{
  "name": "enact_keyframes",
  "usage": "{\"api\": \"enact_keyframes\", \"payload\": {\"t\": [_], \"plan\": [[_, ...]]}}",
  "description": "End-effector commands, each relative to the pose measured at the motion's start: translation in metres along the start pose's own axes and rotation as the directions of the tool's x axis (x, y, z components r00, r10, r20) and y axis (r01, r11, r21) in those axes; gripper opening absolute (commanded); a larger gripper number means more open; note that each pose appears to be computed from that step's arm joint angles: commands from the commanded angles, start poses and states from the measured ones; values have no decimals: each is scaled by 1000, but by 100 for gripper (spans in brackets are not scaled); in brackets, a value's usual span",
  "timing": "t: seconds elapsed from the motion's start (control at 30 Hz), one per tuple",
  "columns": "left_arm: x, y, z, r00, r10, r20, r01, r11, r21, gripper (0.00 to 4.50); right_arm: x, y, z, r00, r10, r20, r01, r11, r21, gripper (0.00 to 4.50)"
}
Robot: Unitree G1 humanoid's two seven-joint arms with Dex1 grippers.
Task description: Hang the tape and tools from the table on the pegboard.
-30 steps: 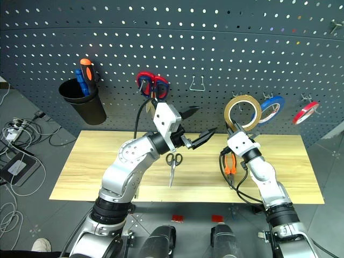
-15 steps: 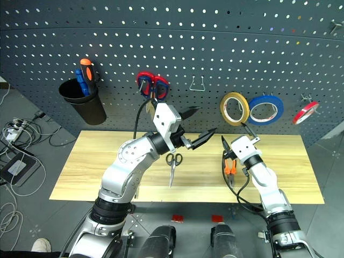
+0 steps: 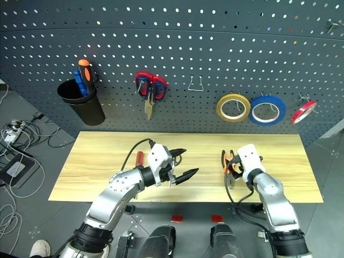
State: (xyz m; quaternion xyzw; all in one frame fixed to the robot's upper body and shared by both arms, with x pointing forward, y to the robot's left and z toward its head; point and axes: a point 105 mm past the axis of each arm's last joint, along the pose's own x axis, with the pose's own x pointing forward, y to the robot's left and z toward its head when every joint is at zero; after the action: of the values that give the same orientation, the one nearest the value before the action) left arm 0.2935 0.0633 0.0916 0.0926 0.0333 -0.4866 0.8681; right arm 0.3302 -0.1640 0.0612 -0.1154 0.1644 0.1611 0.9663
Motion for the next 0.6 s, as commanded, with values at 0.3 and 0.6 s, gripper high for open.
{"api": "enact_keyframes", "payload": {"t": [0.3, 0.6], "plan": [[-11, -1, 1, 999, -31, -27, 32, 998, 50, 450, 8, 2, 5, 989, 0, -146, 34, 973, 230, 446], [-14, 1, 4, 999, -20, -35, 22, 998, 57, 450, 17, 3, 1, 982, -17, -187, 64, 967, 246, 446]]}}
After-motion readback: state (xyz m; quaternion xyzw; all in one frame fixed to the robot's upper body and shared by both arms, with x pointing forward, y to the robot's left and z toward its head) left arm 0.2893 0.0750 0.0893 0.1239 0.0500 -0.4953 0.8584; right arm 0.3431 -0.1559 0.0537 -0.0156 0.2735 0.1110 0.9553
